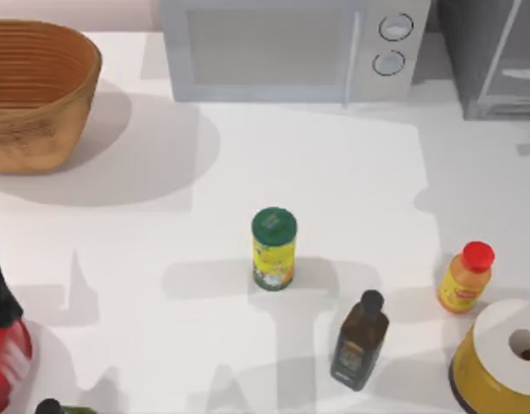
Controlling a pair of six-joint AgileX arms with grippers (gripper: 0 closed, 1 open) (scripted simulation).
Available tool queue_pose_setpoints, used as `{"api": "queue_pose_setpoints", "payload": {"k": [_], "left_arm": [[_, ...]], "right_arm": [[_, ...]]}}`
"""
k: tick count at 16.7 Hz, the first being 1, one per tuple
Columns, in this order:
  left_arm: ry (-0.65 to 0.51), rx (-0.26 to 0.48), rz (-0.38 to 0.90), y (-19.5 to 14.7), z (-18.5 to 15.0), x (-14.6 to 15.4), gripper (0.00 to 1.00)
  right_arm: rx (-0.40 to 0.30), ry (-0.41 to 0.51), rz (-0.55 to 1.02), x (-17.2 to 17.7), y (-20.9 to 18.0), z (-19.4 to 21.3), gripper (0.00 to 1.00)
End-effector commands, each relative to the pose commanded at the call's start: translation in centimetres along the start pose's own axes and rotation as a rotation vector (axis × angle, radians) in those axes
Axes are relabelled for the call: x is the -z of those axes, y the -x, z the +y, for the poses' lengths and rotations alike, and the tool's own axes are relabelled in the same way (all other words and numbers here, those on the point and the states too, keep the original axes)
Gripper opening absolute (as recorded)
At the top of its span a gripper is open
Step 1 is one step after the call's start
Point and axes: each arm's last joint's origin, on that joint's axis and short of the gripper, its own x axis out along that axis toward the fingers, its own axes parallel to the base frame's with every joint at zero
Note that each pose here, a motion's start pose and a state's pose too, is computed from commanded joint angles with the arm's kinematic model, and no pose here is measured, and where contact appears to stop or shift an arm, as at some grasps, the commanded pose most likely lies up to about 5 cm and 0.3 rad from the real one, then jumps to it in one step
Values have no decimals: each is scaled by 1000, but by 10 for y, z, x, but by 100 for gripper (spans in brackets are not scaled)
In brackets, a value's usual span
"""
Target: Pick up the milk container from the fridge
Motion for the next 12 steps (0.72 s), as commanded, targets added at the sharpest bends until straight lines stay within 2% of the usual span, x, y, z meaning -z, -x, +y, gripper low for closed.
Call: {"api": "queue_pose_setpoints", "payload": {"k": [6, 12], "left_arm": [[0, 0, 0, 0, 0, 0, 100], [0, 0, 0, 0, 0, 0, 100]], "right_arm": [[1, 10, 0, -54, 37, 21, 0], [5, 14, -20, -109, 136, 55, 0]]}}
